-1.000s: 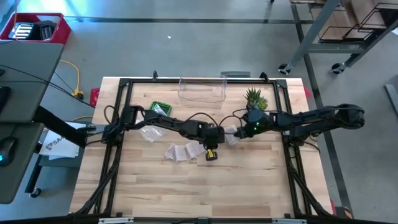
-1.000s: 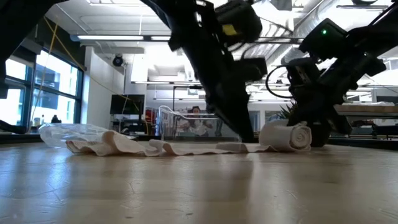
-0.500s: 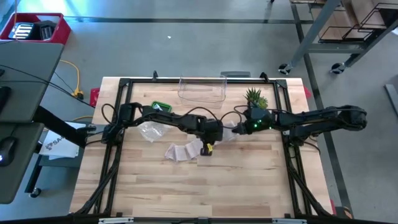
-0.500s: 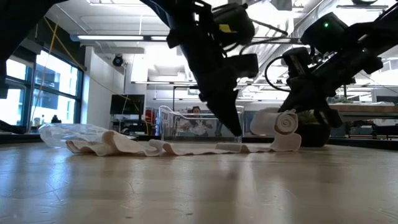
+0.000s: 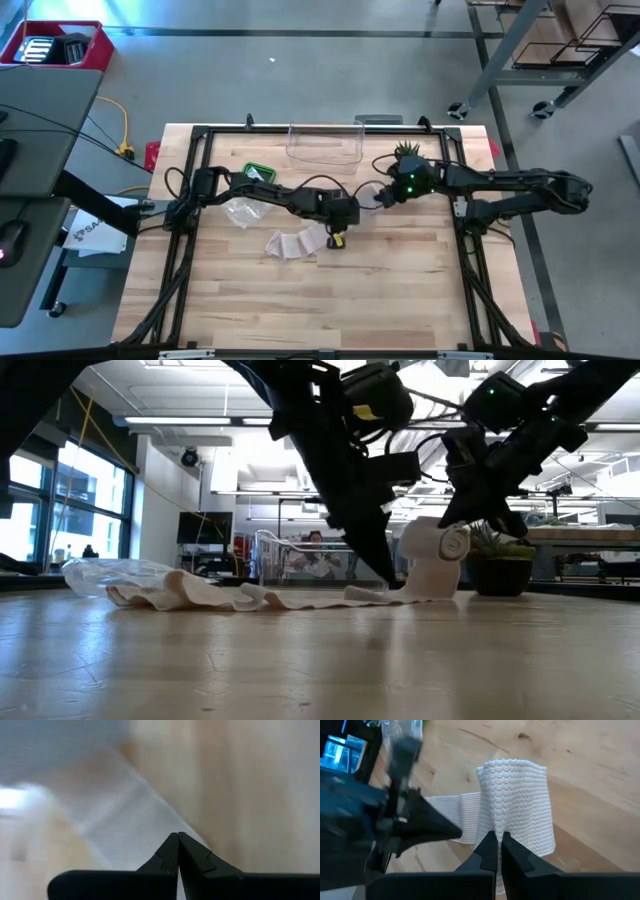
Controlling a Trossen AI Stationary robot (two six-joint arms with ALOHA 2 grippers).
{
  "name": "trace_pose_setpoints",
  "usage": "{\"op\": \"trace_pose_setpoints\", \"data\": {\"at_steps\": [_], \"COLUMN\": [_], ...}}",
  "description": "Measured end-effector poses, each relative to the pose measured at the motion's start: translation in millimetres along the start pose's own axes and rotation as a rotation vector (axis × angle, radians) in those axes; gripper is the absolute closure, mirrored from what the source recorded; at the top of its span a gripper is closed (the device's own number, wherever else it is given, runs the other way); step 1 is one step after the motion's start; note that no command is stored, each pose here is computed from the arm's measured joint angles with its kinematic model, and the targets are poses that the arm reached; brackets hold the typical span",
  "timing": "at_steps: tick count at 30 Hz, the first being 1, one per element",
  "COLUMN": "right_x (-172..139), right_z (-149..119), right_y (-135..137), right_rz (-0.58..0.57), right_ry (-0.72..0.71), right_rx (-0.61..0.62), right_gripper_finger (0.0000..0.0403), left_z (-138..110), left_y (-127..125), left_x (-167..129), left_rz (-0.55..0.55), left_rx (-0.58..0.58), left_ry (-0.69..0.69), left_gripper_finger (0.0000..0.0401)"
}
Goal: Roll bandage
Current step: Roll the bandage
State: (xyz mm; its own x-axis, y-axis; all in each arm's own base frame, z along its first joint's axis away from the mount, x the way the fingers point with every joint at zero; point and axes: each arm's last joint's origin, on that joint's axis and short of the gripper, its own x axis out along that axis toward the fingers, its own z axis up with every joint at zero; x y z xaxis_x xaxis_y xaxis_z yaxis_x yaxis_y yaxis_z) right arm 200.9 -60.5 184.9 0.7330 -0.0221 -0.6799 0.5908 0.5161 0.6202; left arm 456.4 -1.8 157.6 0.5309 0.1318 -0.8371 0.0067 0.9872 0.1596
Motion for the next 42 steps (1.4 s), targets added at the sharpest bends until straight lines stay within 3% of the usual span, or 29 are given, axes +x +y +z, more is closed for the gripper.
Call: {"op": "trace_pose_setpoints", "data": {"at_steps": [4,10,21,31,42], "right_x": [0.0,-0.1,-1.8,-16.5,-20.3], "right_z": [-0.8,-1.4,-17.8,-41.0,-78.5], "right_y": [-0.3,0.1,0.4,15.4,35.2], "right_rz": [0.001,0.015,-0.035,-0.059,-0.100], "right_ry": [0.013,0.030,0.148,0.150,0.138], "right_rx": [0.036,0.068,0.066,0.087,0.179], "right_gripper_finger": [0.0403,0.0403,0.0403,0.0403,0.0403], "left_z": [5.7,-1.1,-1.1,0.7,2.5], "left_y": [7.8,6.2,-21.5,-63.9,-56.0], "left_x": [5.6,32.4,41.6,34.2,36.0], "left_rz": [0.068,0.076,0.029,-0.068,-0.104], "left_rx": [-0.067,-0.155,-0.166,-0.077,0.043], "left_ry": [-0.070,-0.082,-0.107,-0.126,-0.149], "left_gripper_finger": [0.0401,0.0401,0.0401,0.0401,0.0401]}}
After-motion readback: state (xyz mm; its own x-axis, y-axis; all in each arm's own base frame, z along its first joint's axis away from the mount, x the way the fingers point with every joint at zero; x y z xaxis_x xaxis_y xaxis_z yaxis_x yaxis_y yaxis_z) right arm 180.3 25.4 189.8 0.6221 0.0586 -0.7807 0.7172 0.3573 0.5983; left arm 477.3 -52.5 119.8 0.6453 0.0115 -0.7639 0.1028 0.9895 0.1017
